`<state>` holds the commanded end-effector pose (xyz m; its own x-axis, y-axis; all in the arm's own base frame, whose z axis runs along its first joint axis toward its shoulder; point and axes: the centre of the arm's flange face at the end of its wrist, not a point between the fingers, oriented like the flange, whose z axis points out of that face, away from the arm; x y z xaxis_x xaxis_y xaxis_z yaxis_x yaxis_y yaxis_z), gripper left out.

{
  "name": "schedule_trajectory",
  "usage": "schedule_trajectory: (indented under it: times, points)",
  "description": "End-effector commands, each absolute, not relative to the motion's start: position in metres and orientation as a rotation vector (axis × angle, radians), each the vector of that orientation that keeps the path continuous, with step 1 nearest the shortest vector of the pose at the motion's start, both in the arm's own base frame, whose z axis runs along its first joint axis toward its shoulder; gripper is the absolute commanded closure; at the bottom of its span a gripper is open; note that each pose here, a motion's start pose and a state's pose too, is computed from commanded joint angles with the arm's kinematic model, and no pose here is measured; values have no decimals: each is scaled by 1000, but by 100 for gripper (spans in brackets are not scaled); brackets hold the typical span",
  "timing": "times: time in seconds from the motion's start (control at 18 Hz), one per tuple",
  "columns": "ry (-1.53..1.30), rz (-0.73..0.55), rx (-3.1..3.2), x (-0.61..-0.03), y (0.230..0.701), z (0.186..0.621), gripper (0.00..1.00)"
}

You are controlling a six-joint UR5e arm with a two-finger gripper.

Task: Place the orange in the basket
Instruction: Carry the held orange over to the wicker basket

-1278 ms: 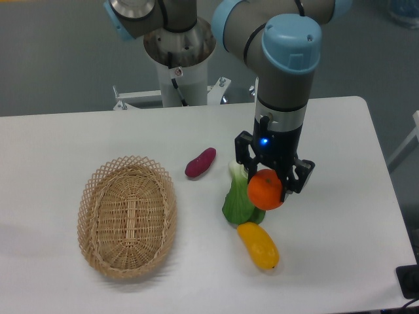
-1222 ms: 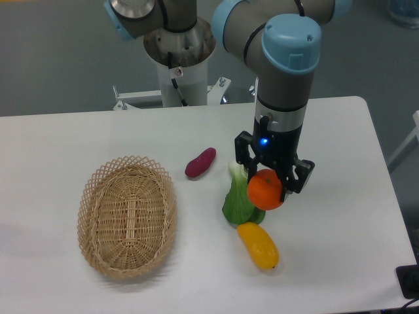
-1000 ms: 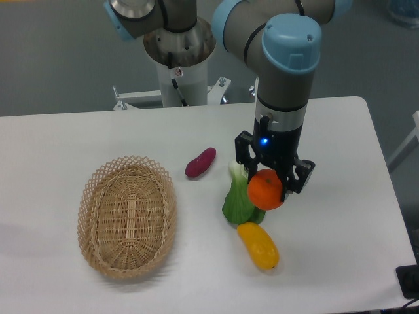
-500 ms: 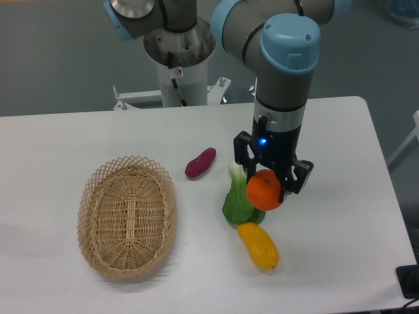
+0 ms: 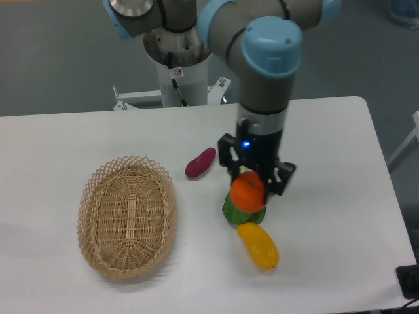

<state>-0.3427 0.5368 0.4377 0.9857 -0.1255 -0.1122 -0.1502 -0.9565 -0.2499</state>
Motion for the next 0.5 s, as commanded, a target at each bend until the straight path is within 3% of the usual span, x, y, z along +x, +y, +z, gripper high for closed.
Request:
schedule_trajectory:
  times: [0.22,0.39,0.5]
  points:
    - [170,84,-2897,-279,564,390,31]
    - [256,211,-2941,-223,579,334,31]
    - [188,196,-2954,-222,589,320,31]
